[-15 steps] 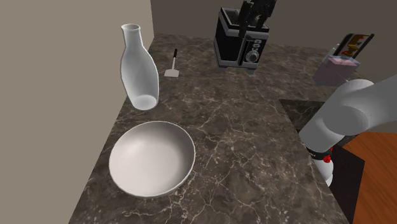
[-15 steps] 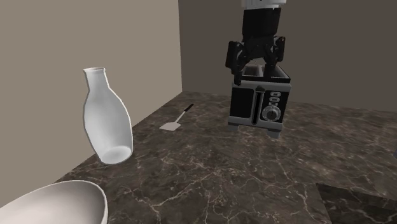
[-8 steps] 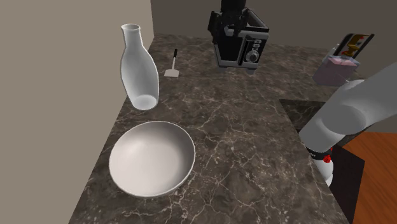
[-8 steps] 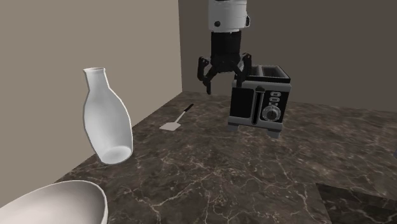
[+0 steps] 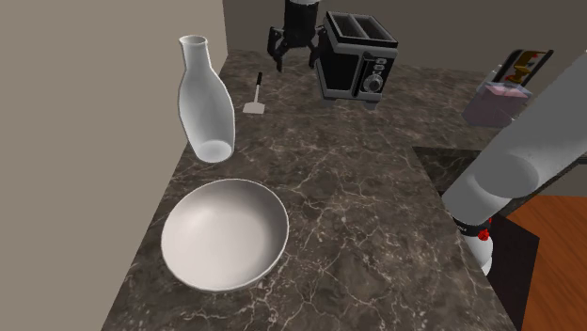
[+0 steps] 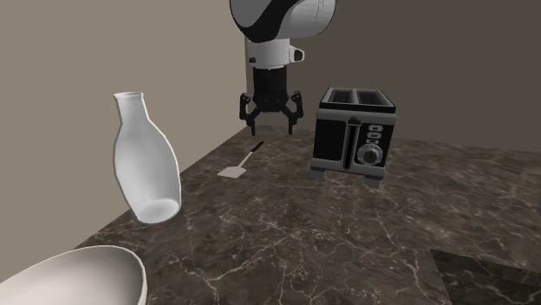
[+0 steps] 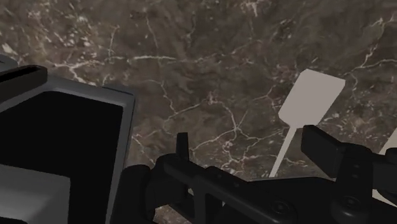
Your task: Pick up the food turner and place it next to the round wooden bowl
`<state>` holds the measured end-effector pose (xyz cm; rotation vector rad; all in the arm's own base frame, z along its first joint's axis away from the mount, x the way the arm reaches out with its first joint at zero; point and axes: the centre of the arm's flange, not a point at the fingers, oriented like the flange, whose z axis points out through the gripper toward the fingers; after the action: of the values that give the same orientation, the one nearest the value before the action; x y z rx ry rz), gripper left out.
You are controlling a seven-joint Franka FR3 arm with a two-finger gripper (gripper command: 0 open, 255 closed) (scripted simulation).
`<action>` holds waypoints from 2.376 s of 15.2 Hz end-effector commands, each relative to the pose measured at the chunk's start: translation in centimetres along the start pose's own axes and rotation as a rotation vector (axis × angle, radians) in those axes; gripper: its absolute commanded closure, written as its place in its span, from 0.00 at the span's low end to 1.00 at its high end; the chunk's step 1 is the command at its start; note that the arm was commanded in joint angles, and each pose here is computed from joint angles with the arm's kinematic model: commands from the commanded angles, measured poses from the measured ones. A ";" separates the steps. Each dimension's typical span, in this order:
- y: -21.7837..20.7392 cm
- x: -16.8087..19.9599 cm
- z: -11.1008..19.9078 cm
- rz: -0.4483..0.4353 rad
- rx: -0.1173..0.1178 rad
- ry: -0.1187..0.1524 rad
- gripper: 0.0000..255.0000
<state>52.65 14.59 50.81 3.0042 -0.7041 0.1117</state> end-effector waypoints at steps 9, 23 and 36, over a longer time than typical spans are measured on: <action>-6.9 9.3 6.5 0.256 0.010 -0.018 0.00; -8.2 11.6 12.0 0.316 0.013 -0.022 0.00; -8.2 11.6 12.0 0.316 0.013 -0.022 1.00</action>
<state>67.42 15.99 39.56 2.8838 -1.1787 0.0961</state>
